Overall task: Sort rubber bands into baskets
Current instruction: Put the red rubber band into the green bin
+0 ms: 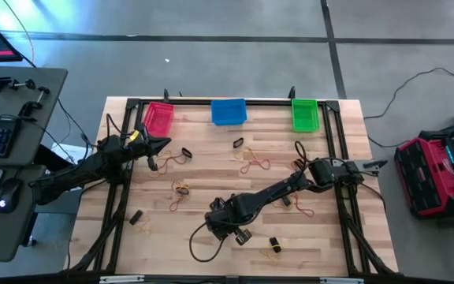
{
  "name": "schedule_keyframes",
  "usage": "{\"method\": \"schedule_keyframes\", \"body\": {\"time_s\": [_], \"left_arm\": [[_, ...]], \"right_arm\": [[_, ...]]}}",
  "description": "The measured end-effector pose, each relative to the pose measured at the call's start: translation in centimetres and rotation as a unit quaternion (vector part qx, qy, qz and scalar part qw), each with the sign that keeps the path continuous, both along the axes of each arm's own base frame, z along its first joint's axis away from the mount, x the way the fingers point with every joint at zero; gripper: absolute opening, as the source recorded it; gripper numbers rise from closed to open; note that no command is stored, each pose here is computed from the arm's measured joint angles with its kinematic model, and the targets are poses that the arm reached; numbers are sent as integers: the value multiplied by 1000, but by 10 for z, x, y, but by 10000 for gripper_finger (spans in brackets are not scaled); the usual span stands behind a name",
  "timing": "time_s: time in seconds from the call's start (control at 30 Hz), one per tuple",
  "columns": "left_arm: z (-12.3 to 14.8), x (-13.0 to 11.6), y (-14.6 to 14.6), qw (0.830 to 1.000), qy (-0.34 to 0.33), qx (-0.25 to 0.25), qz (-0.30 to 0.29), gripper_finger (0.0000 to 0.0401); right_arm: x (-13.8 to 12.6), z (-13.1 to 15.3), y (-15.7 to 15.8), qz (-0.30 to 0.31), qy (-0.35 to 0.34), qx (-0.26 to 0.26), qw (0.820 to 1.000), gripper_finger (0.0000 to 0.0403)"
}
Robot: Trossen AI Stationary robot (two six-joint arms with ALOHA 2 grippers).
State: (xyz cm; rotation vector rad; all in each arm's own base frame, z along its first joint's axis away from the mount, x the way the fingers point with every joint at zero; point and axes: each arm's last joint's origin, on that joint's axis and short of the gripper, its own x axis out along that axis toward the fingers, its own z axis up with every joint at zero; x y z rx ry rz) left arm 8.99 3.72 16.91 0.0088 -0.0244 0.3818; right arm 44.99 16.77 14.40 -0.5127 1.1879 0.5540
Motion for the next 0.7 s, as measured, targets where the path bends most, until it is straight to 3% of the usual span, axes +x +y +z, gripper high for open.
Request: {"method": "schedule_keyframes", "body": {"time_s": [0.17,0.43,0.7], "left_arm": [[0,0,0,1000,0,0,0,3],[0,0,0,1000,0,0,0,3],[0,0,0,1000,0,0,0,3]], "right_arm": [[-1,14,-5,-16,-26,-38,999,0],[-10,69,-12,-55,-99,-75,991,0],[-35,122,-31,-145,-140,-153,967,0]]}}
